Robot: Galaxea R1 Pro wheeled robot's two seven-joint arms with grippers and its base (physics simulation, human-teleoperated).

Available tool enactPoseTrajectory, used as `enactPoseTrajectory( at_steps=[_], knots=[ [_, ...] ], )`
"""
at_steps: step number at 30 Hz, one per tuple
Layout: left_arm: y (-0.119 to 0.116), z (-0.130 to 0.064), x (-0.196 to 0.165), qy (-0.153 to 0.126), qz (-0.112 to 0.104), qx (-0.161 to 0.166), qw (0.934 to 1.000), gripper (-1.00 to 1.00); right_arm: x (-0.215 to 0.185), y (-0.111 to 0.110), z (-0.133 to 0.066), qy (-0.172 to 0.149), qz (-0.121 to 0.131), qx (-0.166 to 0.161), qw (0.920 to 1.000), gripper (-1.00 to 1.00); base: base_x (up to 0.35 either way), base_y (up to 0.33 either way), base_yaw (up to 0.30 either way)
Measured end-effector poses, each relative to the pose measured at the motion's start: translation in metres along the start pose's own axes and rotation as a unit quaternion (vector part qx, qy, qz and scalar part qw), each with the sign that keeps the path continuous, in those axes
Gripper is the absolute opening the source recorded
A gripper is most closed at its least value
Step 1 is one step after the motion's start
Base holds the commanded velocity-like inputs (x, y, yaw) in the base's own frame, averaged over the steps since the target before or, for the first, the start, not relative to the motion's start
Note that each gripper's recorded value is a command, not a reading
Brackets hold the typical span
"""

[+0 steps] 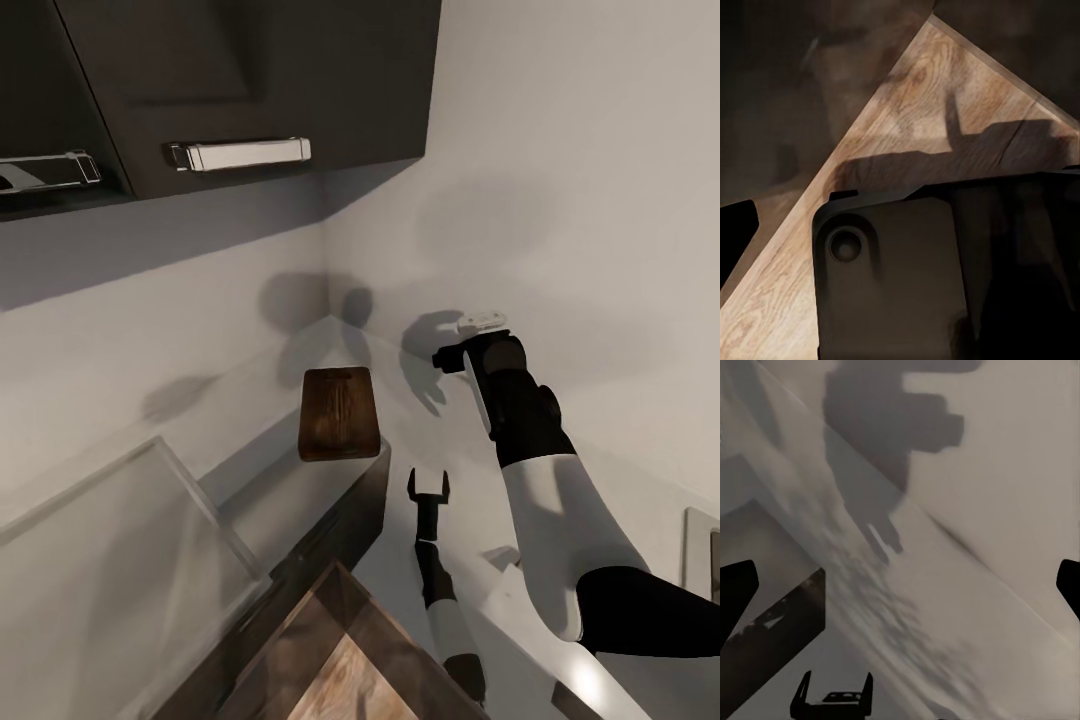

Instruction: In the kitchen, take the Vidalia onion out of the sink, dice it on the chopping board with the paring knife, put the diced onion into the bowl on the countertop, then place both the paring knife and the chopping board into the sink.

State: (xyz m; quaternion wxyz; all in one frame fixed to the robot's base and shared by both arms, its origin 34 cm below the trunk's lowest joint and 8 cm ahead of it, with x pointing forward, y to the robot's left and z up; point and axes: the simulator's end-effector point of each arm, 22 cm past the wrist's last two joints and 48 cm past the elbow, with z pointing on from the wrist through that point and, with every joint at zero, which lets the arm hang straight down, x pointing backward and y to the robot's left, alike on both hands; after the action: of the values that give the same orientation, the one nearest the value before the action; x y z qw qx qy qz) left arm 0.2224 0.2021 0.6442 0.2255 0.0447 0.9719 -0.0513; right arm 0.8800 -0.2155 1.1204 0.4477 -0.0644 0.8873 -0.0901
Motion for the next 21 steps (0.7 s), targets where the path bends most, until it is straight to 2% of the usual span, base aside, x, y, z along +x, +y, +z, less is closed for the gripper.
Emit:
enactPoseTrajectory(
  at_steps=[21],
  knots=[
    [0.0,0.0,0.0,0.0,0.0,0.0,1.0,1.0,0.0001,0.0,0.0,0.0,0.0,0.0,1.0,1.0,0.025,0.0,0.0]
  ],
)
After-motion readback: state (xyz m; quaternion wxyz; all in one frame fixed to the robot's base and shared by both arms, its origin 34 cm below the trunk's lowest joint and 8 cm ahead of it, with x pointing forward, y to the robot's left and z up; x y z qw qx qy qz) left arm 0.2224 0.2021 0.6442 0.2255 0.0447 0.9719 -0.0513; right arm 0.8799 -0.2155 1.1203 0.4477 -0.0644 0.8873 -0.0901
